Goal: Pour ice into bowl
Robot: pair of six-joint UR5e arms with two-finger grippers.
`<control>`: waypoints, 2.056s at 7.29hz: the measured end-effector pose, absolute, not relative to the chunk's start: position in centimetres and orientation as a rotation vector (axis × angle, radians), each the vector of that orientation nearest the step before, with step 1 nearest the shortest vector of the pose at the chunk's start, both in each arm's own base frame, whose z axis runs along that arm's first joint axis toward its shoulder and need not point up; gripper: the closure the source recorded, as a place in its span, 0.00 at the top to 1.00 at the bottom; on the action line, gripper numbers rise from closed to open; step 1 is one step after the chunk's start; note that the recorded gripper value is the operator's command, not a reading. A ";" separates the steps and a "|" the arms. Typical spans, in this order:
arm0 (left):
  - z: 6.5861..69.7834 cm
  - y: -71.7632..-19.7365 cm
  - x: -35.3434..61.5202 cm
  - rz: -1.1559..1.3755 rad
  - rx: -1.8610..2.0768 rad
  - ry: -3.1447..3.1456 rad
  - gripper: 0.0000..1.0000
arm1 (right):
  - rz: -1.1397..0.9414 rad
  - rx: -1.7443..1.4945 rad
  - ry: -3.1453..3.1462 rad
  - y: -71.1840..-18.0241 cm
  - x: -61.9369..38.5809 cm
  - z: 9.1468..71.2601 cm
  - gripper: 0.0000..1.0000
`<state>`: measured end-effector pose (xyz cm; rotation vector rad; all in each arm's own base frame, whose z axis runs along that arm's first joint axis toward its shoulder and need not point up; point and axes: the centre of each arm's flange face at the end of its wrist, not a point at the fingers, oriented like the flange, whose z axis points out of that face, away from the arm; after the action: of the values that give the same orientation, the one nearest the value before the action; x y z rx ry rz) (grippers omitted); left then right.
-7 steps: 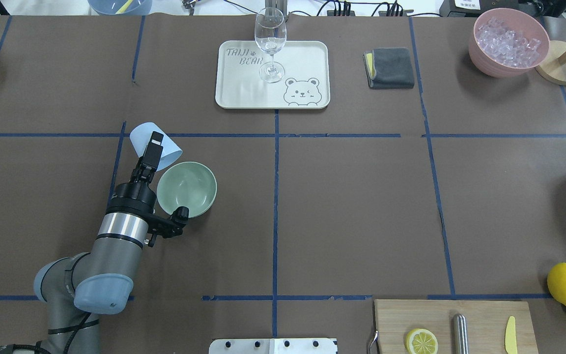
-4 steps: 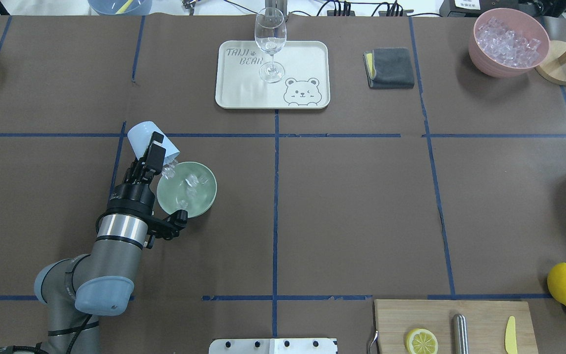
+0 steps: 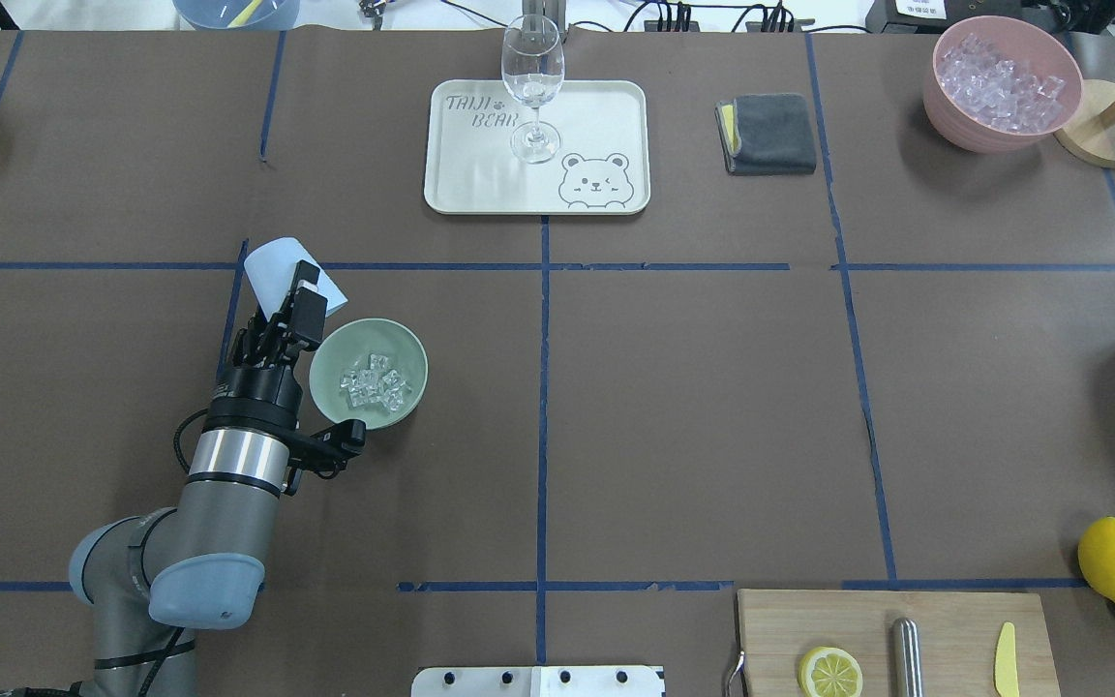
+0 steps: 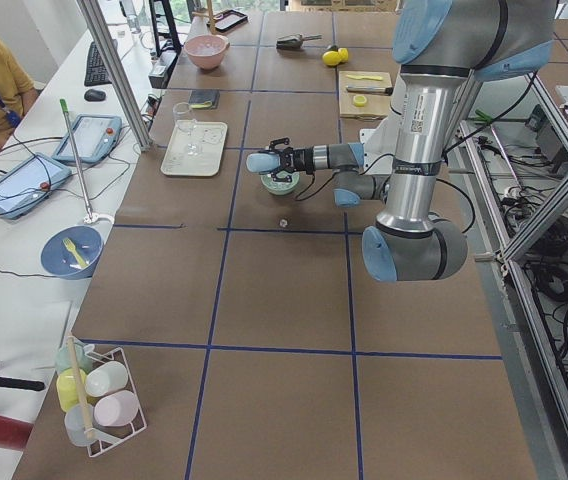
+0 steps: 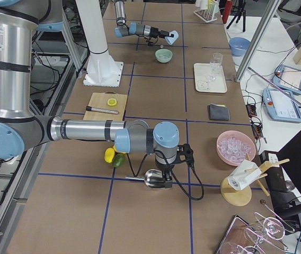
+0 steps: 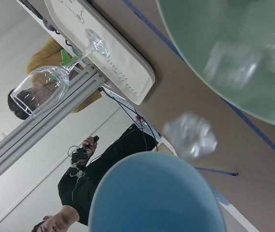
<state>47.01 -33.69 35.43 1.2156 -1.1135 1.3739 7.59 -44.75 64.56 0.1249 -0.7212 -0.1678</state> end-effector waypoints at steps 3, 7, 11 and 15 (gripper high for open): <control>34.9 -33.4 46.3 1.309 1.271 -1.075 0.00 | -0.166 0.123 -0.722 -44.6 7.6 64.7 1.00; 33.7 -32.8 43.5 0.968 1.534 -0.744 0.00 | -0.166 0.125 -0.724 -44.6 7.7 64.7 1.00; 35.0 -32.4 44.1 0.409 1.638 0.142 0.00 | -0.169 0.130 -0.725 -44.6 7.6 64.6 1.00; 39.0 -33.5 42.2 0.141 1.493 0.534 0.00 | -0.171 0.137 -0.725 -44.6 7.6 64.4 1.00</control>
<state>42.21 -33.48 39.03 1.4929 0.5338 0.1408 7.64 -44.63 64.44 0.1366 -0.7252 -0.1714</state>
